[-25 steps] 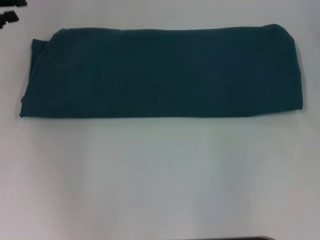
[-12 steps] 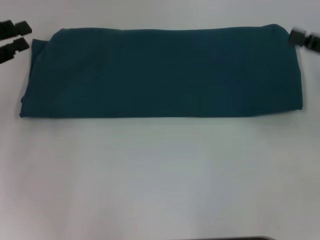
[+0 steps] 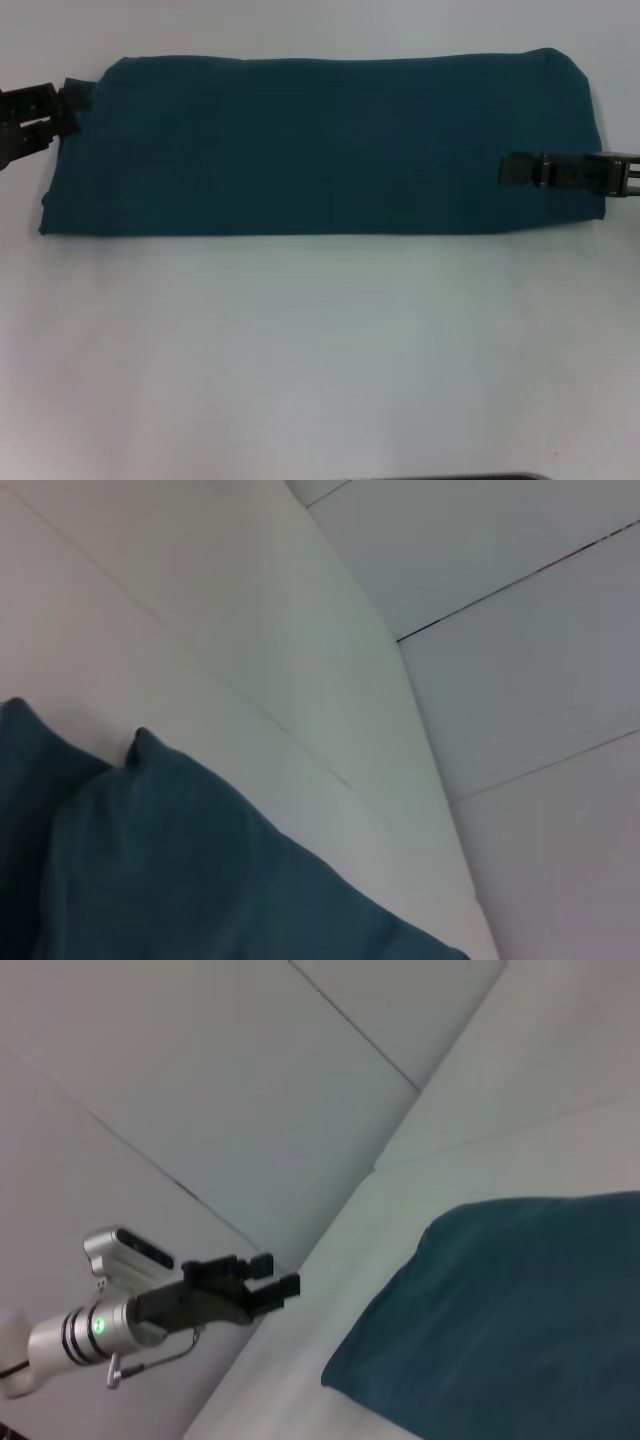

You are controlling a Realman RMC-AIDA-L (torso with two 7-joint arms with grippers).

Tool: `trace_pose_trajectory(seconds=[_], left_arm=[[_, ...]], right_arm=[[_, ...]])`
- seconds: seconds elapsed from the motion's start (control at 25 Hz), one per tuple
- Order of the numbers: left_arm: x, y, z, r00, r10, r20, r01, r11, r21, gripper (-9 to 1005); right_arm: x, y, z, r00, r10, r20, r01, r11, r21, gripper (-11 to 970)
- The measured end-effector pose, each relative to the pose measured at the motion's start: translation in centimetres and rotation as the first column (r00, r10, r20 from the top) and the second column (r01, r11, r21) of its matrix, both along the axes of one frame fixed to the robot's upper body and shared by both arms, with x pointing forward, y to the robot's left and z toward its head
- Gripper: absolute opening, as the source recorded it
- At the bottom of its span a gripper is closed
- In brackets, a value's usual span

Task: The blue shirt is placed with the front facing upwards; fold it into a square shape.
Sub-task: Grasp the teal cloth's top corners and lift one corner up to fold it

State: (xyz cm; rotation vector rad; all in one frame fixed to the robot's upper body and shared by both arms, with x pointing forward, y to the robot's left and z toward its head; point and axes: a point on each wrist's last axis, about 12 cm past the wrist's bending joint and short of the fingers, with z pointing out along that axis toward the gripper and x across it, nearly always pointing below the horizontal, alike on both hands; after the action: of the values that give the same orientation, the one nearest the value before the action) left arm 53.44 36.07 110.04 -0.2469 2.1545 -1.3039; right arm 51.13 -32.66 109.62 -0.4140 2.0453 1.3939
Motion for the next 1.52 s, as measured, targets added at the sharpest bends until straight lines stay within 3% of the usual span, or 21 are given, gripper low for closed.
trace_pose_trajectory(seconds=[0.2,0.48,0.72,0.92,1.08,1.2,1.36,1.52], left_arm=[[-0.2,-0.1,-0.3,1.000,0.000,0.001,0.000,1.000,0.006,480],[-0.5,-0.2,-0.6,1.000,-0.004,-0.007,0.004,1.000,0.000,480],[-0.7,-0.5,-0.9,1.000,-0.005,-0.013,0.004,1.000,-0.009,480],[-0.8,-0.8,-0.9,1.000,-0.013,-0.018,0.013,1.000,-0.022,481],[-0.8,-1.0,-0.8,0.999,-0.029,-0.019,0.028,0.999,-0.035,480],[-0.7,-1.1,-0.4,0.999,-0.042,-0.016,0.041,0.998,-0.046,480],[-0.4,-1.1,0.1,0.999,-0.051,-0.005,0.050,0.998,-0.045,480],[-0.1,-1.2,0.2,0.998,-0.056,0.000,0.056,0.998,-0.037,480]], right_arm=[[-0.3,-0.6,-0.3,1.000,-0.030,-0.003,0.030,0.999,-0.017,924],[-1.4,-4.1,-2.5,0.971,-0.237,-0.024,0.232,0.964,-0.130,924],[-1.2,-3.8,-3.3,0.956,-0.285,0.073,0.293,0.943,-0.156,925],[-0.3,-3.3,-2.8,0.955,-0.283,0.090,0.293,0.947,-0.133,925],[0.2,-3.5,-2.0,0.960,-0.280,-0.027,0.277,0.957,-0.087,924],[0.6,-4.4,0.1,0.952,-0.247,-0.180,0.244,0.969,-0.037,924],[2.2,-7.0,2.9,0.858,-0.282,-0.429,0.258,0.959,-0.116,924],[4.1,-8.1,4.1,0.789,-0.369,-0.491,0.259,0.925,-0.278,924]])
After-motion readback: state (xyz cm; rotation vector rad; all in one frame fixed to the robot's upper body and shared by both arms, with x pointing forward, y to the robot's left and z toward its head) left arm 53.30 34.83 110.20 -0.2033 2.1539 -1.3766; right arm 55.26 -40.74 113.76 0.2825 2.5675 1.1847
